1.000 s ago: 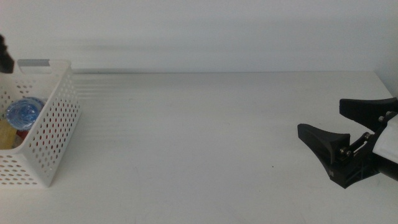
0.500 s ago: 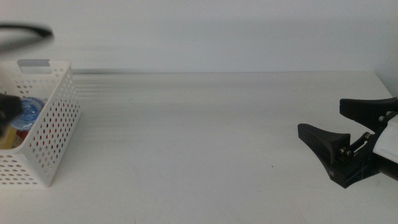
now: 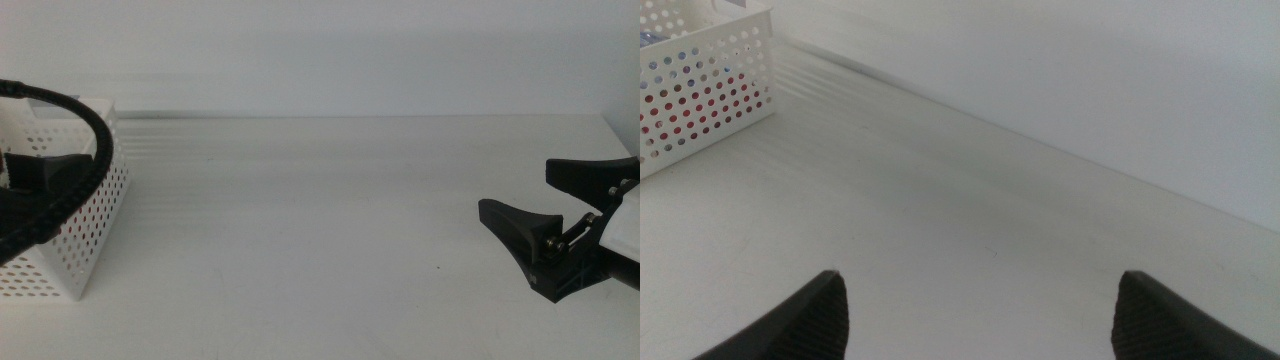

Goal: Use arms to grab the bottles and put them into the dustbin to the left of the table.

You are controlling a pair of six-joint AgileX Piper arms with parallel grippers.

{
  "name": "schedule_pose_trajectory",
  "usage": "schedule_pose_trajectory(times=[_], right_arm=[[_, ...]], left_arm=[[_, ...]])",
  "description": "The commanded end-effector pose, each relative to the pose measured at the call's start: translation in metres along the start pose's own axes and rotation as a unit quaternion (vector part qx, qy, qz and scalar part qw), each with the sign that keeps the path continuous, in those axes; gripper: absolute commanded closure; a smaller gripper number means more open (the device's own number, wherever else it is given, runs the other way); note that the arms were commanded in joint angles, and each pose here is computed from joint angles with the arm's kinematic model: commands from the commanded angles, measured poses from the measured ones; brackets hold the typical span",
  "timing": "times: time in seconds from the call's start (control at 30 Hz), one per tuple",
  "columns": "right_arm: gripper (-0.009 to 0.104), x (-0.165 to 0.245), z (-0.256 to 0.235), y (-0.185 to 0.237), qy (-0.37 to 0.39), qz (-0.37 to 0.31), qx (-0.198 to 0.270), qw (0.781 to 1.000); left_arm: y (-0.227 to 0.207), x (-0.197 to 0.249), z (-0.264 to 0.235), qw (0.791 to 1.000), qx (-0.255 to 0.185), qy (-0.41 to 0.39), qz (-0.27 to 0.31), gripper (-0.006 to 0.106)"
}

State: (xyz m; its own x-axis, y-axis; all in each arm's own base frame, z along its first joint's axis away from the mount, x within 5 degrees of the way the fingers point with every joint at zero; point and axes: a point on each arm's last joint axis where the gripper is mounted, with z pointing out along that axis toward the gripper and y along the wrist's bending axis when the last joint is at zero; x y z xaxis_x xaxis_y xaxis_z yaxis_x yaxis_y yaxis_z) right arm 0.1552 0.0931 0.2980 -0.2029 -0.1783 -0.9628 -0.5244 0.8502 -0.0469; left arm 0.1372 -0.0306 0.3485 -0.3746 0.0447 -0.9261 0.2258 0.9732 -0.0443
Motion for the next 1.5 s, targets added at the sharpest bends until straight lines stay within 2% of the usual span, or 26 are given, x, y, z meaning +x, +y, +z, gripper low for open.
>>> schedule_pose_trajectory(times=[0.0,0.37,0.5,0.67,0.77,0.87,1.1,1.23,1.47], right_arm=[[0.023,-0.016,-0.003,0.0,-0.055,-0.007,-0.001,0.998],[0.023,-0.019,-0.022,-0.002,-0.086,-0.004,0.008,0.996],[0.023,-0.012,-0.045,-0.019,-0.114,0.006,0.069,0.991],[0.023,0.015,-0.079,-0.037,-0.14,0.016,0.182,0.973],[0.023,0.038,-0.091,-0.038,-0.143,0.02,0.226,0.963],[0.023,0.064,-0.099,-0.035,-0.15,0.029,0.252,0.956],[0.023,0.107,-0.105,-0.025,-0.173,0.04,0.263,0.948],[0.023,0.123,-0.104,-0.022,-0.168,0.042,0.263,0.949],[0.023,0.123,-0.106,-0.021,-0.172,0.041,0.263,0.948]], left_arm=[[-0.001,-0.015,-0.005,0.999,0.002,-0.053,-0.01,0.01],[-0.001,-0.01,-0.002,0.999,0.001,-0.05,-0.011,0.01],[0.0,0.008,-0.007,0.998,-0.001,-0.059,-0.011,0.01],[0.001,0.048,-0.019,0.996,-0.005,-0.086,-0.012,0.01],[0.002,0.072,-0.023,0.996,-0.007,-0.087,-0.013,0.01],[0.006,0.099,-0.025,0.995,-0.024,-0.094,-0.018,0.01],[0.011,0.146,-0.03,0.99,-0.067,-0.121,-0.029,0.01],[0.011,0.167,-0.026,0.99,-0.067,-0.122,-0.029,0.01],[0.012,0.191,-0.016,0.993,-0.066,-0.092,-0.031,0.01]])
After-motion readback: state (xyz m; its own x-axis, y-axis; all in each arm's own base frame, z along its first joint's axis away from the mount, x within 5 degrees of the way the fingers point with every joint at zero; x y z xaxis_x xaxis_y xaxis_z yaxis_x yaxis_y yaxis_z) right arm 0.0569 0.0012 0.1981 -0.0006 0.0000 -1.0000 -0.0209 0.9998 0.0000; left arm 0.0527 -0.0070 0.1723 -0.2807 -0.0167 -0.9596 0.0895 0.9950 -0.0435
